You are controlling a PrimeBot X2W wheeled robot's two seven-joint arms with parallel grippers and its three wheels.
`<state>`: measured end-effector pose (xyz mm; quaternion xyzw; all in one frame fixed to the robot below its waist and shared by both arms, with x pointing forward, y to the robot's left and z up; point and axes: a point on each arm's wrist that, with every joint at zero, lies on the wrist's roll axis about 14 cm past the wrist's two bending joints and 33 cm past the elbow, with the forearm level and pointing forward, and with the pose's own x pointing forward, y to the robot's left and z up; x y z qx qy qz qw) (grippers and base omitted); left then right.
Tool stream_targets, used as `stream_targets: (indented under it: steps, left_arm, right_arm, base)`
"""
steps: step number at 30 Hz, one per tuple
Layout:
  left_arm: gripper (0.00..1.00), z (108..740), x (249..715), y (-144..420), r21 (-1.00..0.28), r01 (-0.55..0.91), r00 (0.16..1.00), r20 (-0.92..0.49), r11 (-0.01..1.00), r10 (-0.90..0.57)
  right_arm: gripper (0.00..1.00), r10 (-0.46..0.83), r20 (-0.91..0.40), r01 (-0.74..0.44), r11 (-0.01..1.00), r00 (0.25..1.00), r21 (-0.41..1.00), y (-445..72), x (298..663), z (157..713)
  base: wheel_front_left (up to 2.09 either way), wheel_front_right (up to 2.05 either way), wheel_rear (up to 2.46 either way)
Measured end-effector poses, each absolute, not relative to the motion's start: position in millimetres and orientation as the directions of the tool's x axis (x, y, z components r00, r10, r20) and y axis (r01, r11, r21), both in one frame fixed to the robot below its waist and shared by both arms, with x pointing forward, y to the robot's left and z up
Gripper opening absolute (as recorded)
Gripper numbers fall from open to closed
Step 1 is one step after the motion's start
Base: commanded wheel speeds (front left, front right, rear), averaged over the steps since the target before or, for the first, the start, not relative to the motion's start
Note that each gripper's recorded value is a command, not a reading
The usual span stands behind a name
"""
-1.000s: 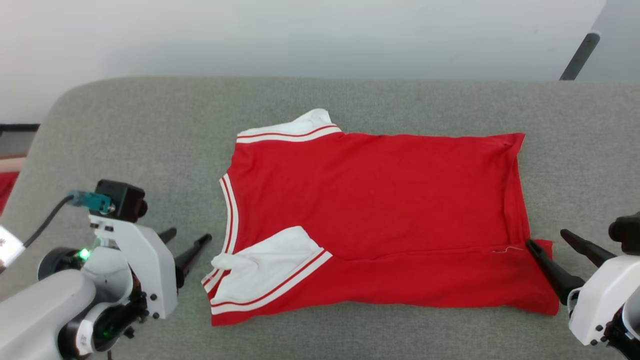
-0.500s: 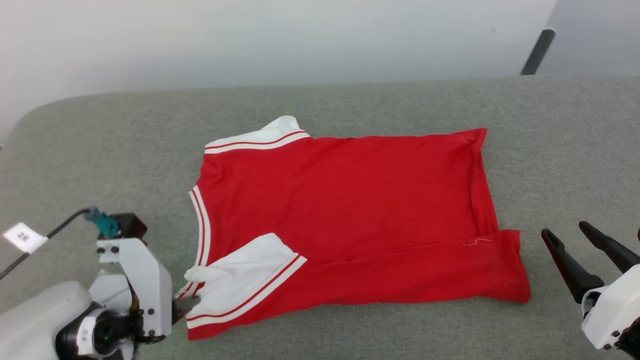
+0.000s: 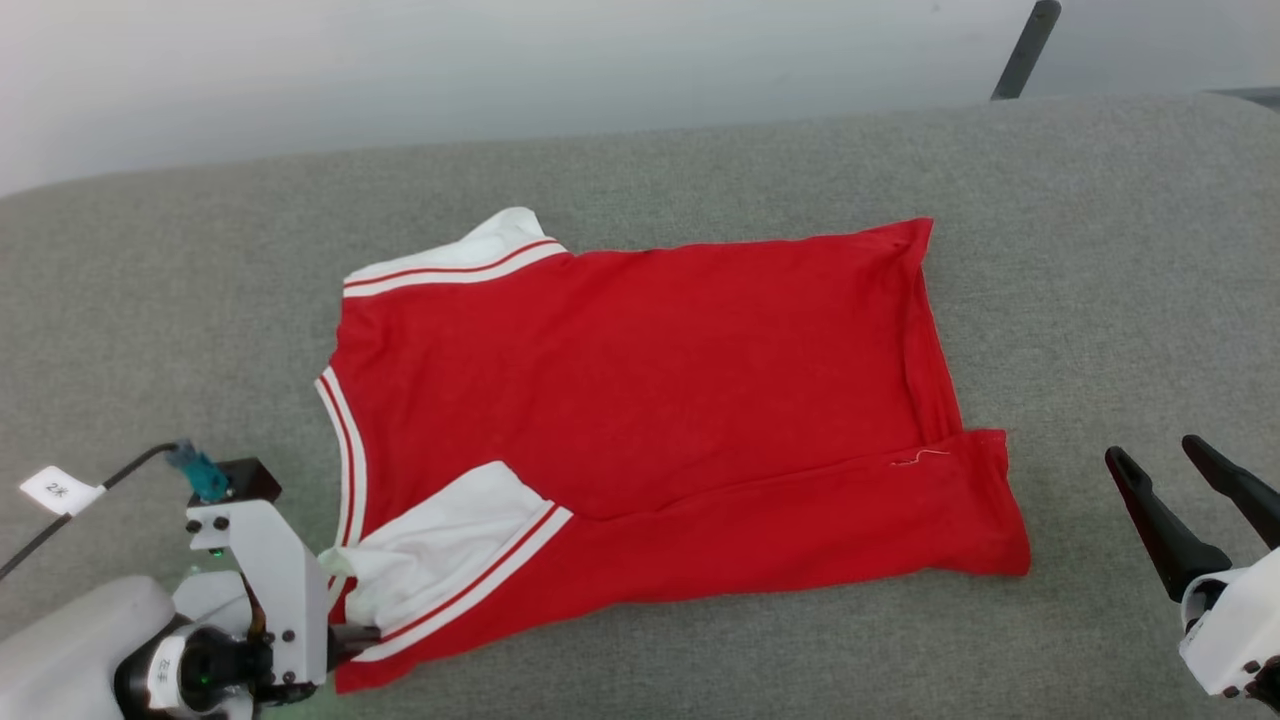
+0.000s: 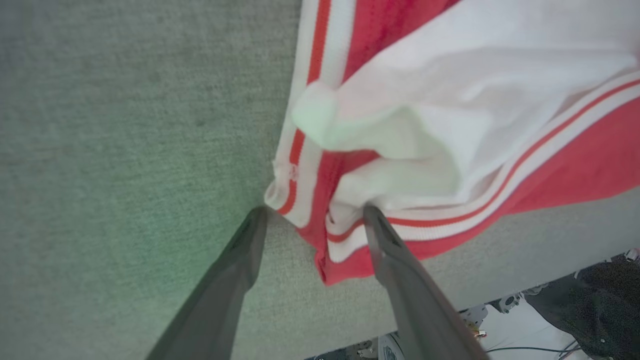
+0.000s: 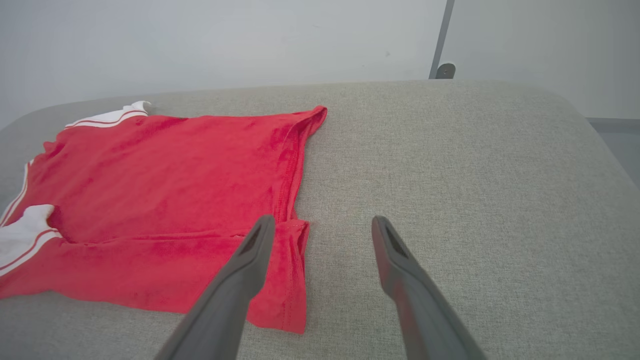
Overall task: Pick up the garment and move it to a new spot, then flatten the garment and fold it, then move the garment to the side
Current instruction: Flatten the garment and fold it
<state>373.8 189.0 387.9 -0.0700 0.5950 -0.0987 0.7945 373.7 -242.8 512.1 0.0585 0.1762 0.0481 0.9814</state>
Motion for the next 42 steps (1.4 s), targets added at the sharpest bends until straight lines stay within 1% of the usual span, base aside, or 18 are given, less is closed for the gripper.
stream_targets:
  steps: [10, 11, 12, 15, 18, 21, 24, 29, 32, 41, 42]
  left_arm:
    - [1.00, 368.1, 373.7, 187.2, -0.277, 0.023, 0.199, -0.940, 0.961, -0.276]
    - [0.82, 368.0, 373.6, 186.4, -0.284, 0.028, 0.193, -0.939, 0.958, -0.284]
    - [0.00, 367.6, 373.7, 187.1, -0.288, 0.026, 0.191, -0.939, 0.957, -0.287]
    - [0.00, 367.0, 374.8, 191.5, -0.284, 0.018, 0.189, -0.940, 0.959, -0.282]
    - [0.00, 368.3, 375.5, 189.2, -0.292, 0.024, 0.188, -0.938, 0.956, -0.291]
    - [0.00, 369.9, 376.8, 188.9, -0.300, 0.021, 0.195, -0.935, 0.954, -0.298]
    - [0.00, 370.5, 377.8, 188.4, -0.307, 0.014, 0.201, -0.931, 0.952, -0.304]
    - [0.00, 370.4, 380.7, 186.7, -0.315, 0.011, 0.204, -0.928, 0.949, -0.311]
    - [0.00, 369.6, 382.2, 186.5, -0.319, 0.004, 0.204, -0.928, 0.948, -0.313]
    - [0.00, 366.6, 385.9, 185.5, -0.330, -0.020, 0.206, -0.925, 0.944, -0.319]
    - [0.00, 366.2, 385.9, 185.6, -0.331, -0.022, 0.207, -0.925, 0.943, -0.319]
  right_arm:
    - [1.00, 0.105, -0.373, -0.056, 0.989, 0.922, 0.140, -246.3, 373.5, 505.8]
    - [1.00, 0.112, -0.384, -0.059, 0.987, 0.916, 0.147, -244.8, 373.3, 504.1]
    - [1.00, 0.119, -0.397, -0.064, 0.987, 0.910, 0.147, -243.5, 373.0, 502.3]
    - [1.00, 0.137, -0.443, -0.076, 0.985, 0.886, 0.153, -240.3, 371.1, 495.4]
    - [1.00, 0.153, -0.512, -0.084, 0.984, 0.845, 0.156, -237.4, 367.2, 484.0]
    - [1.00, 0.172, -0.600, -0.095, 0.983, 0.781, 0.158, -233.4, 360.7, 466.6]
    - [1.00, 0.203, -0.662, -0.113, 0.978, 0.721, 0.177, -224.7, 358.1, 452.6]
    - [1.00, 0.219, -0.727, -0.134, 0.976, 0.650, 0.174, -217.3, 364.1, 435.8]
    - [1.00, 0.215, -0.754, -0.142, 0.977, 0.621, 0.161, -216.0, 371.6, 426.4]
    - [1.00, 0.242, -0.846, -0.135, 0.970, 0.475, 0.202, -205.2, 376.8, 386.0]
    - [0.25, 0.249, -0.850, -0.140, 0.968, 0.463, 0.208, -202.9, 377.6, 384.0]
  base:
    - [0.00, 0.00, 0.00]
    - [0.00, 0.00, 0.00]
    - [0.00, 0.00, 0.00]
    - [0.00, 0.00, 0.00]
    - [0.00, 0.00, 0.00]
    - [0.00, 0.00, 0.00]
    - [0.00, 0.00, 0.00]
    - [0.00, 0.00, 0.00]
    - [0.00, 0.00, 0.00]
    - [0.00, 0.00, 0.00]
    - [0.00, 0.00, 0.00]
